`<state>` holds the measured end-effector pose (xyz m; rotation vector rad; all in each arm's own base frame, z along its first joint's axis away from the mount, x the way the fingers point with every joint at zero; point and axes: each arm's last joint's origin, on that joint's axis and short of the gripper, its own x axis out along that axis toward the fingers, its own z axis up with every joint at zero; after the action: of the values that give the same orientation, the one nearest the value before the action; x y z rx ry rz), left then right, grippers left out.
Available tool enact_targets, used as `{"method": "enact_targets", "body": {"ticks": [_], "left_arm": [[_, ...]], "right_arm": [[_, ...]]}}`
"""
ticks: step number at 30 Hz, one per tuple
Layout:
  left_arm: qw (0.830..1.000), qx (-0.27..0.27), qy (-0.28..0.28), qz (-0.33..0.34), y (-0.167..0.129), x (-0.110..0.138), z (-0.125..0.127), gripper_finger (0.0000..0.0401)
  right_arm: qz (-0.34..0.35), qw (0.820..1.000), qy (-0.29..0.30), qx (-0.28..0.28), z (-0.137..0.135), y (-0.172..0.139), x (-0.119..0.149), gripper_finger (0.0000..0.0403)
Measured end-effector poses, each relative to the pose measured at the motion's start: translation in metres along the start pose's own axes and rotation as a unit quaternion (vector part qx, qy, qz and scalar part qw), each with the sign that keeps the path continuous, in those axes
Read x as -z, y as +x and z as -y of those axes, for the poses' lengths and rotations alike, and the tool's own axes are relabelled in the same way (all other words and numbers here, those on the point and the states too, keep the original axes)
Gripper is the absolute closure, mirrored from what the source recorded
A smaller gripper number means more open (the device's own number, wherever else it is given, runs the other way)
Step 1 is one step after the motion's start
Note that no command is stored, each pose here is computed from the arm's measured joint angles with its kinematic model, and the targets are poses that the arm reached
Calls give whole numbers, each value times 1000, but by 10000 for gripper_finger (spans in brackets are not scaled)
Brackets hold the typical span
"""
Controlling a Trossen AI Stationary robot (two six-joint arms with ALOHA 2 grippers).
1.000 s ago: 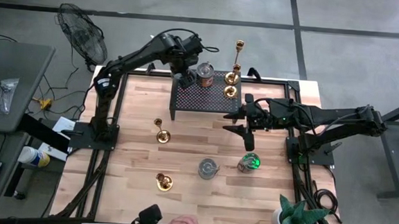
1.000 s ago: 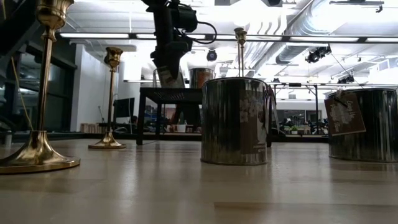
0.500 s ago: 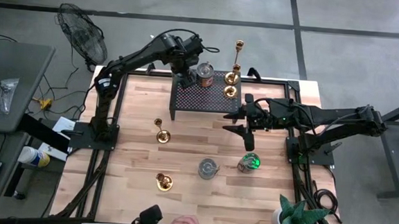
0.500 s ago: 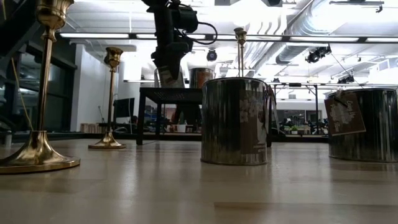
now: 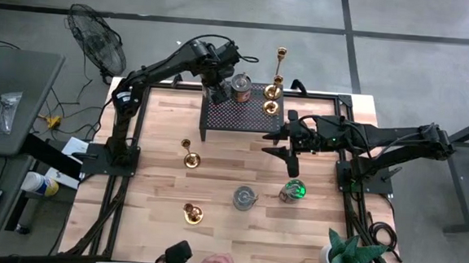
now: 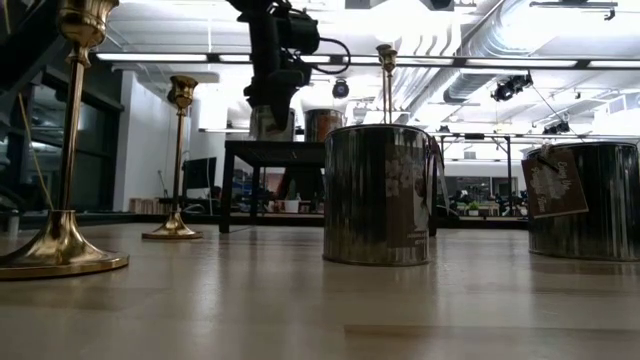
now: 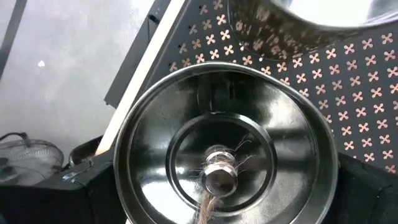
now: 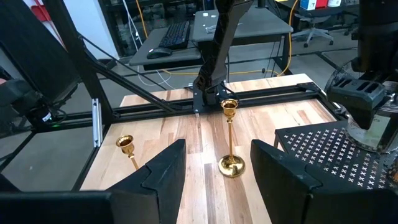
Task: Pick & Place candle stick holders
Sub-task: Put the white scented candle on the shelf
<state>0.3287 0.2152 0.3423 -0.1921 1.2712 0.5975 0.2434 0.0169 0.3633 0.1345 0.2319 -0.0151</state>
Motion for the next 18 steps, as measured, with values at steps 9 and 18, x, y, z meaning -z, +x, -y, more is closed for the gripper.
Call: {"method": "enact_targets", "body": {"ticks": [9,18], "left_arm": [[999,-2,6,32,-15,-5,2,25],[1000,5,19,22,-15,-3,2,25]], "right_arm": [[0,1000,0,0,0,0,0,229],[0,1000,0,0,0,0,0,229]]}}
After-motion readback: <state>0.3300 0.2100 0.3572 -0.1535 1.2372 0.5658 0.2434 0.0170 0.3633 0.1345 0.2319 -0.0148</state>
